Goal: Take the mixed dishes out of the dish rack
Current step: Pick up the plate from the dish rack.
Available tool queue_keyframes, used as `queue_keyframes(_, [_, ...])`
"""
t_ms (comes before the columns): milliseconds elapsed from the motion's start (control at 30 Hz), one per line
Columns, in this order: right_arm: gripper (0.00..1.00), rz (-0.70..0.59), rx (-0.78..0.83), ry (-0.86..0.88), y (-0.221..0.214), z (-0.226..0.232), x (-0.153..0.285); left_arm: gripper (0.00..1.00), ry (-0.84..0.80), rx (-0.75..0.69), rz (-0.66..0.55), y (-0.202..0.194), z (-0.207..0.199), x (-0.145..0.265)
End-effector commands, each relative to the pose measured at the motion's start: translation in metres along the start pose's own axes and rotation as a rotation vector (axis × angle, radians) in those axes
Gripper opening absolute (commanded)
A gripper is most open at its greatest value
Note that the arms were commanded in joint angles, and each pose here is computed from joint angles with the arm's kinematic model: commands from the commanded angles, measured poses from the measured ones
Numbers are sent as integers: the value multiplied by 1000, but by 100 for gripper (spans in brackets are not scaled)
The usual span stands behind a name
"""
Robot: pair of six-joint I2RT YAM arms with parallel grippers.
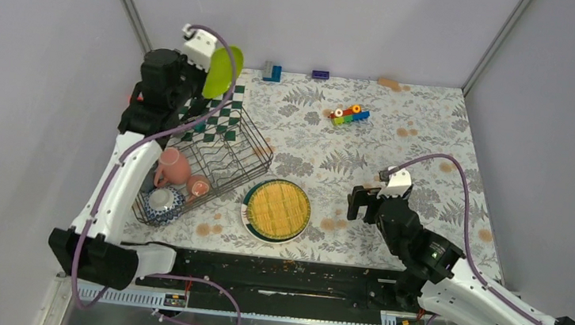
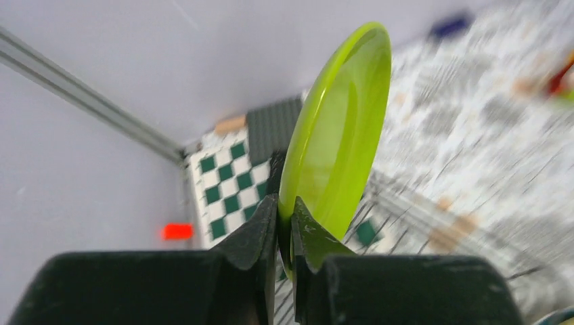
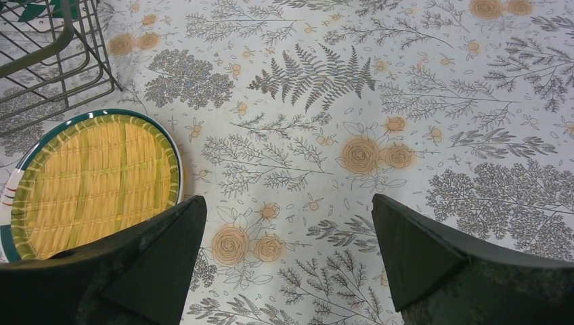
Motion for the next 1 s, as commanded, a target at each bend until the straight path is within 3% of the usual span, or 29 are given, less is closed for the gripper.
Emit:
queue_keyframes(0, [100, -69, -92, 55, 11, 11, 0, 0, 27, 423, -459, 99, 20, 51])
queue_keyframes(167, [100, -151, -191, 103, 22, 15, 3, 0, -140, 672, -640, 134, 7, 77])
queue_keyframes(367, [100, -263, -346, 194, 32, 21, 9, 0, -383, 885, -684, 135, -26, 85])
queue_keyframes(600, [99, -335, -436, 257, 33, 19, 16, 0, -569, 991, -563, 84, -102, 70])
queue_keyframes(800, [100, -305, -441, 311, 27, 27, 16, 0, -810, 923, -399, 54, -183, 65])
queue_keyframes(967, [99, -259, -428, 356, 27, 39, 15, 0, -1021, 840, -297, 45, -219, 65])
Point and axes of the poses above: each gripper's point midway between its finger pads, its own x axis back along the fingers, its own z axis along the line the jaws close on, y = z × x, the point moved 4 cm from there along x, back along the fingers, and after that the axes turned 6 degrees about -x, right-handed, at the moved point
